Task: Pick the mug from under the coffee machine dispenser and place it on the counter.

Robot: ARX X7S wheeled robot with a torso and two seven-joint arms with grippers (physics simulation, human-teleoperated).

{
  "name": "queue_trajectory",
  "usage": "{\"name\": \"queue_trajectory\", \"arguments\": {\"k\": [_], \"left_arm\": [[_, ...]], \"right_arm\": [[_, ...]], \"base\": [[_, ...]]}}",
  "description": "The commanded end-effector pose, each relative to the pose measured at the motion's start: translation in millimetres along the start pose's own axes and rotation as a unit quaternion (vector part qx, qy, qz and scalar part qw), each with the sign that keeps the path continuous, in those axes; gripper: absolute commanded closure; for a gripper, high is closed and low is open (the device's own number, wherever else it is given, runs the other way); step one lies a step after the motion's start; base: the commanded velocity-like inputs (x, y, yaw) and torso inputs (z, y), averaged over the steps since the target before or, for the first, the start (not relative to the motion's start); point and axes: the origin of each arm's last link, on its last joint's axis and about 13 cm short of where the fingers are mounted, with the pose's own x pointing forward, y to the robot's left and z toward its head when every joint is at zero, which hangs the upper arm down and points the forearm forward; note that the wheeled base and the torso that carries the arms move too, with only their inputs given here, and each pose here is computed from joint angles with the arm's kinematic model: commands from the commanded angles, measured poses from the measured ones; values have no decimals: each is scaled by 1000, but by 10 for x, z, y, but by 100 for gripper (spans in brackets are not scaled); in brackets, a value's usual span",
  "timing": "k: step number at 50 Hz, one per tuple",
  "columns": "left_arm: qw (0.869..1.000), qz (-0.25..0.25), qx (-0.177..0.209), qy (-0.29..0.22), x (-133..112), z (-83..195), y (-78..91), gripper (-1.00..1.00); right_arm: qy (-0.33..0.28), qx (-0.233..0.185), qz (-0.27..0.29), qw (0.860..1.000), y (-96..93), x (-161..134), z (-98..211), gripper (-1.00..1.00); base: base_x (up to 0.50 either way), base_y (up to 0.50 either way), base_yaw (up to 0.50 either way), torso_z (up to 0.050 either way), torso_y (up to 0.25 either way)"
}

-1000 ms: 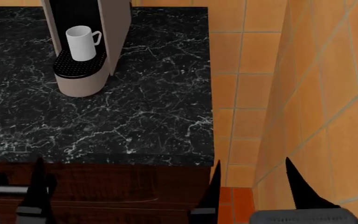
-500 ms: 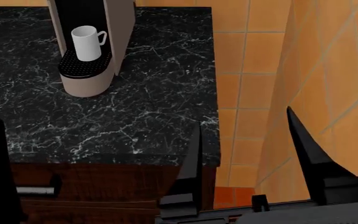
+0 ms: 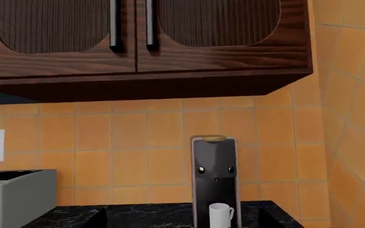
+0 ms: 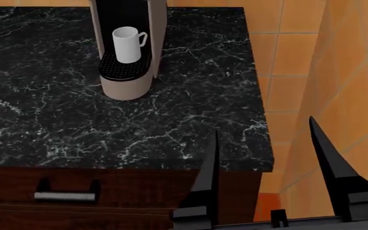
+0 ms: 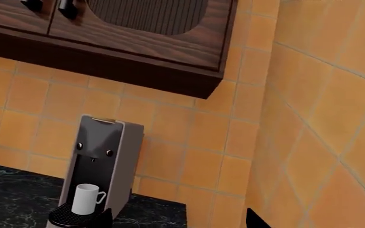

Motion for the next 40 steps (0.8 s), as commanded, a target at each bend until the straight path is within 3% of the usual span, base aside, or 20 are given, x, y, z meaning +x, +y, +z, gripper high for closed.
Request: {"name": "queue_trajectory", "arguments": {"k": [1,40], "left_arm": [[1000,9,1,3,-10,17,14,-100],[1000,8,-1,5,-45,11,15,-100]], "right_arm": [[4,-3,-3,1000,-14,-10,-1,-100],[4,1,-6,1000,17,-24,3,-100]], "base": [[0,387,0,0,0],[10,355,0,0,0]]}}
